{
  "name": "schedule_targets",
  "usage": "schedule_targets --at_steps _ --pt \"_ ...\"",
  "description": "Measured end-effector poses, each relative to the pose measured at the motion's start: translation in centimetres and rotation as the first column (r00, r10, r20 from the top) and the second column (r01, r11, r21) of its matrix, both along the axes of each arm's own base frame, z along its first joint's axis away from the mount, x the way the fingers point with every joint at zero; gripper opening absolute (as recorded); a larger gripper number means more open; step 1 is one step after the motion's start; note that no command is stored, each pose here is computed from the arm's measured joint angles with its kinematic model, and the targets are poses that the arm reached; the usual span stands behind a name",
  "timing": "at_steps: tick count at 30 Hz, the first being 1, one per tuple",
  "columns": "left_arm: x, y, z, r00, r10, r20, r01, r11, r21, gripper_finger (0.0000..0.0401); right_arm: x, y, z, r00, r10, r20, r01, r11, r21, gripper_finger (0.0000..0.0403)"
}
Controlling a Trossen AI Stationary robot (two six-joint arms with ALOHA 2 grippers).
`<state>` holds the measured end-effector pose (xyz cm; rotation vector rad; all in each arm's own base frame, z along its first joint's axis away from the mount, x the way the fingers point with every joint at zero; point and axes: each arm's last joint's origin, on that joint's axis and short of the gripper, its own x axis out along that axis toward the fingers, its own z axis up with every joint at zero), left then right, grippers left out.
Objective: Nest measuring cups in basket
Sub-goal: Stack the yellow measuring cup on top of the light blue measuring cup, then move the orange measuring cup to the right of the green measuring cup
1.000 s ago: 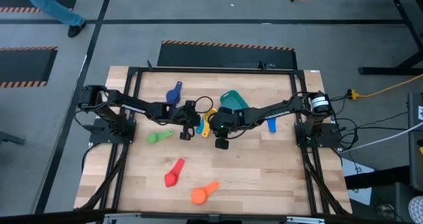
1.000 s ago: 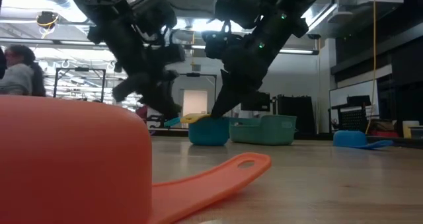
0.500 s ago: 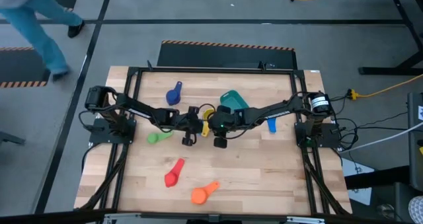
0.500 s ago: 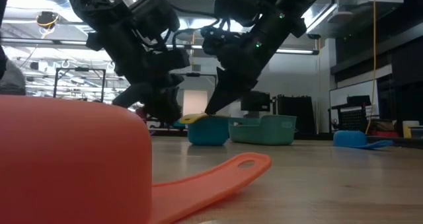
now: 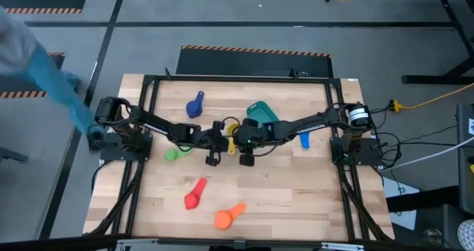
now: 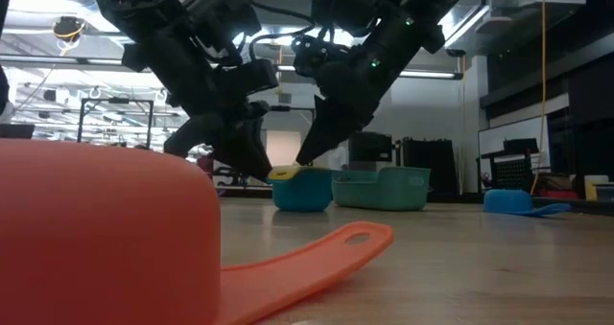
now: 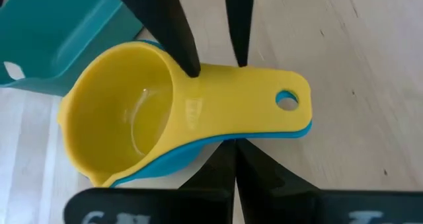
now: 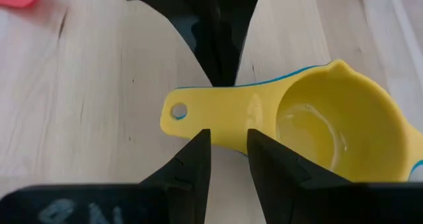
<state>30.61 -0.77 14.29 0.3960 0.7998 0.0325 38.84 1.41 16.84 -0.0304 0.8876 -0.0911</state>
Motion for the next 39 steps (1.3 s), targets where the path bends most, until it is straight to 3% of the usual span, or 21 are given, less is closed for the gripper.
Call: schedule_targets --at_steps 9,13,21,29,33,39 --pt "-0.7 -1.5 1.9 0.997 0.058 0.048 -0.061 0.997 0.051 0.0002 -1.0 1.7 2.7 0.998 0.051 0.048 -0.051 0.999 0.001 0.0104" --pt "-1.2 -2.5 3.4 0.994 0.028 0.104 -0.033 0.999 0.039 0.0005 -1.5 2.6 3.9 0.995 0.074 0.067 -0.075 0.997 0.002 0.0104" --pt "-2.7 -4.1 6.7 0.976 -0.011 0.219 0.011 1.000 -0.001 0.0016 -2.2 4.4 4.9 0.989 0.124 0.084 -0.125 0.992 0.003 0.0104" --pt "-5.4 -4.8 11.5 0.920 -0.041 0.390 0.061 0.997 -0.039 0.0020 -2.4 5.7 4.9 0.984 0.155 0.089 -0.156 0.988 0.005 0.0104" --pt "-7.1 -5.1 13.5 0.883 -0.021 0.468 0.081 0.991 -0.108 0.0015 -2.4 5.8 4.9 0.983 0.158 0.092 -0.159 0.987 0.007 0.0104" --pt "-9.5 -5.4 14.9 0.877 -0.003 0.481 0.106 0.976 -0.188 0.0003 -2.3 6.1 5.0 0.975 0.196 0.108 -0.206 0.973 0.099 0.0110"
